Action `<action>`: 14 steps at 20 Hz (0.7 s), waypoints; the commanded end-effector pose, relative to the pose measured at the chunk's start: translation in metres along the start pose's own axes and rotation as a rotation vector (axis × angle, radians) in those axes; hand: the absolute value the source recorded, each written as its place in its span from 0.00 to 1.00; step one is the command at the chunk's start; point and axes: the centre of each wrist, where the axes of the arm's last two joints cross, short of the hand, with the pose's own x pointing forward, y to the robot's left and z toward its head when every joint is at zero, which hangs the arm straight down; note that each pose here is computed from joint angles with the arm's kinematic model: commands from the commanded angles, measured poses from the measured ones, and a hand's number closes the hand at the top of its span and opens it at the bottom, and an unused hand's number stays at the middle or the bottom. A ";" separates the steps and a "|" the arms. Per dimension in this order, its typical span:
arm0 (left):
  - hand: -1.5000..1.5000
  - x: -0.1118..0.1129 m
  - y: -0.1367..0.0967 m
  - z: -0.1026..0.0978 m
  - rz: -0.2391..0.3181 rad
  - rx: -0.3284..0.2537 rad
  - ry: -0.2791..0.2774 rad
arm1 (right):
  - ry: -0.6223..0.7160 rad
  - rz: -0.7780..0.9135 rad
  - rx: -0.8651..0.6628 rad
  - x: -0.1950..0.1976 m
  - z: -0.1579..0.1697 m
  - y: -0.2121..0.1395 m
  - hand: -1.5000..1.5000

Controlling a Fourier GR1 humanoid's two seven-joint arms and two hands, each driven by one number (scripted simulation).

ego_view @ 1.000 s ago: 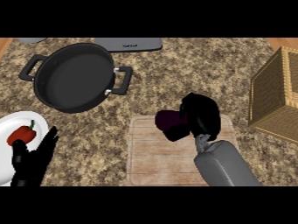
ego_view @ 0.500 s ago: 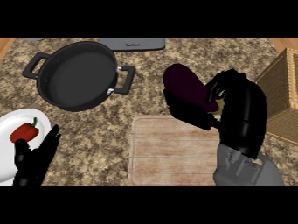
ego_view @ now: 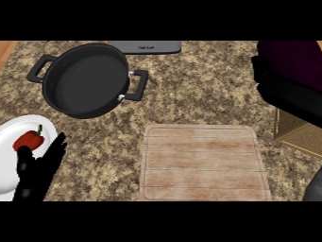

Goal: Pick the eggplant from the cutting board and place it in the basket

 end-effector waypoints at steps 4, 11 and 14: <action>0.50 -0.019 0.005 -0.006 -0.003 0.010 0.092 | 0.145 0.056 -0.037 -0.023 -0.048 -0.039 1.00; 0.50 0.000 -0.002 -0.001 -0.007 -0.010 0.057 | 0.178 0.138 -0.036 -0.041 -0.090 -0.041 1.00; 0.50 -0.011 -0.007 0.001 -0.002 -0.018 0.054 | 0.178 0.134 -0.010 -0.050 -0.116 -0.045 1.00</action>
